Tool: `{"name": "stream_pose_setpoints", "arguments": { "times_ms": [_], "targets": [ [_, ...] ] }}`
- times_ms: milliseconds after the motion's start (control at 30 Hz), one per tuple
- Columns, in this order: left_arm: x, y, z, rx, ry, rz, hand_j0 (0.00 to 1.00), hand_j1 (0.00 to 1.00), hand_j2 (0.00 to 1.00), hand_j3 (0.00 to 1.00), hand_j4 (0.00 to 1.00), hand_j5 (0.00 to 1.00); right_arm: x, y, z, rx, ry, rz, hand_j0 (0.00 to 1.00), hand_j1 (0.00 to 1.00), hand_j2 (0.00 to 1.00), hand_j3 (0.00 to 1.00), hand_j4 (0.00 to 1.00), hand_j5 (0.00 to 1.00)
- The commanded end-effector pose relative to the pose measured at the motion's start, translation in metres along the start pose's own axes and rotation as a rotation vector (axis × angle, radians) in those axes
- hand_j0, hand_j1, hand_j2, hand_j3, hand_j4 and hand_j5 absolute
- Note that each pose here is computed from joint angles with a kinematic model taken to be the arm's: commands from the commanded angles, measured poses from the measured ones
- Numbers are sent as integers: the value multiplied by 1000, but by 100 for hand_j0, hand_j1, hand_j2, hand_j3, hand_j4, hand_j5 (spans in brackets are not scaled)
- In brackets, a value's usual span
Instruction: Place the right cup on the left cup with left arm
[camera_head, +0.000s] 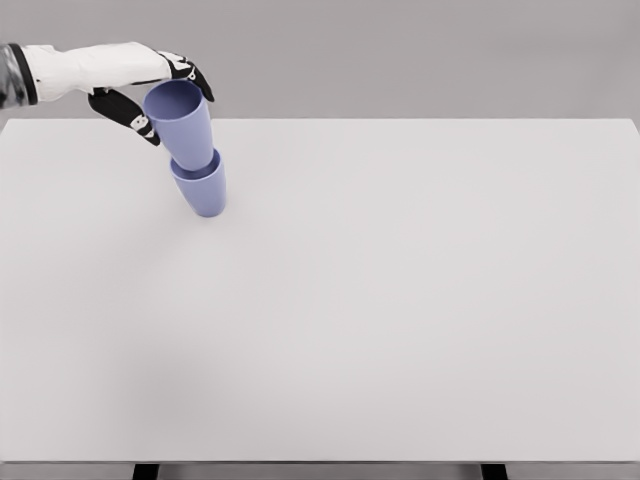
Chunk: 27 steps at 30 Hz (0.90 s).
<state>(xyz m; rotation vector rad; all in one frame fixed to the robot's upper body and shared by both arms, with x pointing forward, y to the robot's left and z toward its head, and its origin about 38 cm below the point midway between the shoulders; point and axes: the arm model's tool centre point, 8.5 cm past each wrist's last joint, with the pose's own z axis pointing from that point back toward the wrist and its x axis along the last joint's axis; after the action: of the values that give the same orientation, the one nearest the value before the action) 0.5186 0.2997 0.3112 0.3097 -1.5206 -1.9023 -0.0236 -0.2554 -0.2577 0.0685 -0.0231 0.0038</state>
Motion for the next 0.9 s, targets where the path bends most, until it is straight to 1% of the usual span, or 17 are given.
{"name": "stream_pose_setpoints", "arguments": {
  "times_ms": [0,367,633,767,867],
  "targets": [
    [-1,0,0,1,4,4,60,60,60,60,60,60,0,0,0,0,0,1,100,100,100,100,100,100],
    [1,-3,-7,-6,-5,4,60,60,60,60,60,60,0,0,0,0,0,-2,100,100,100,100,100,100],
    [-4,-5,-4,-3,11,15,60,60,60,60,60,60,0,0,0,0,0,-2,100,100,100,100,100,100],
    [-8,-10,-6,-16,20,27,60,60,60,60,60,60,0,0,0,0,0,0,100,100,100,100,100,100],
    [-7,-11,-8,-16,18,28,60,60,60,60,60,60,0,0,0,0,0,1,100,100,100,100,100,100]
  ]
}}
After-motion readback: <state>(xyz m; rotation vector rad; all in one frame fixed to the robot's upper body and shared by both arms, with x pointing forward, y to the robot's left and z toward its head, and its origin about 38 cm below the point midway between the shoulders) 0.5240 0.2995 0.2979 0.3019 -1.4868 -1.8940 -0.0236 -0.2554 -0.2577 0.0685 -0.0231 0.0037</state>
